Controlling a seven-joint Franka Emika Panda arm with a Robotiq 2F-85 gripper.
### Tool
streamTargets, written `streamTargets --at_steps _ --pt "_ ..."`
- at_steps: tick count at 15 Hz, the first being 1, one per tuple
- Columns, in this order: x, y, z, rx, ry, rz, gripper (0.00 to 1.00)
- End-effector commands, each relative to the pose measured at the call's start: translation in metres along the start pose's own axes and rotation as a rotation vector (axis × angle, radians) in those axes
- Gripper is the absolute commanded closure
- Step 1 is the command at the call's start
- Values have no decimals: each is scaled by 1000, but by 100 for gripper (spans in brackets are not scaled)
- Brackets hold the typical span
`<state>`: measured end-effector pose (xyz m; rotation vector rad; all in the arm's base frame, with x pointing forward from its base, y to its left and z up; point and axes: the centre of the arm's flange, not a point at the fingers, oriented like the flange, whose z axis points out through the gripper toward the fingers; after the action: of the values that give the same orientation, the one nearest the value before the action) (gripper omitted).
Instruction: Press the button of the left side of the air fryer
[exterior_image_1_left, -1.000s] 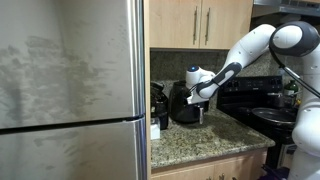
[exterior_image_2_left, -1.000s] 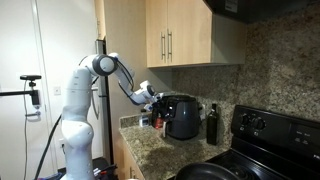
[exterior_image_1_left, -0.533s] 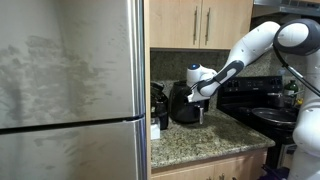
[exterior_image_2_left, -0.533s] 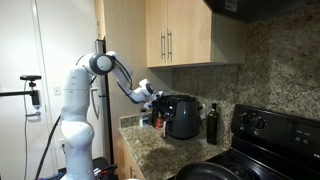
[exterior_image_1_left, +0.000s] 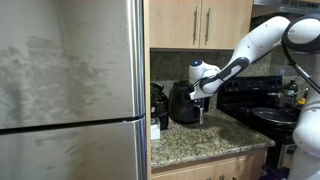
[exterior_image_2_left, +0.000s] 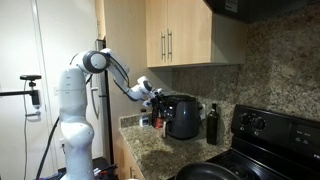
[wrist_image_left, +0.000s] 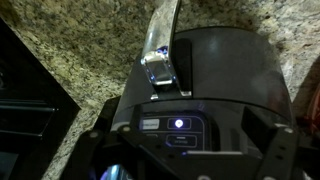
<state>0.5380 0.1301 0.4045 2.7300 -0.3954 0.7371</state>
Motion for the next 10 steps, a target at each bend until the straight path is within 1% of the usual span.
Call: streamTargets --at_steps 1,5,6,10 --pt "0 -1 2 36 37 9 0" --pt "0 2 -6 71 106 10 0" --pt "6 -4 -7 55 70 5 0" --pt "5 -3 -11 73 87 4 0"
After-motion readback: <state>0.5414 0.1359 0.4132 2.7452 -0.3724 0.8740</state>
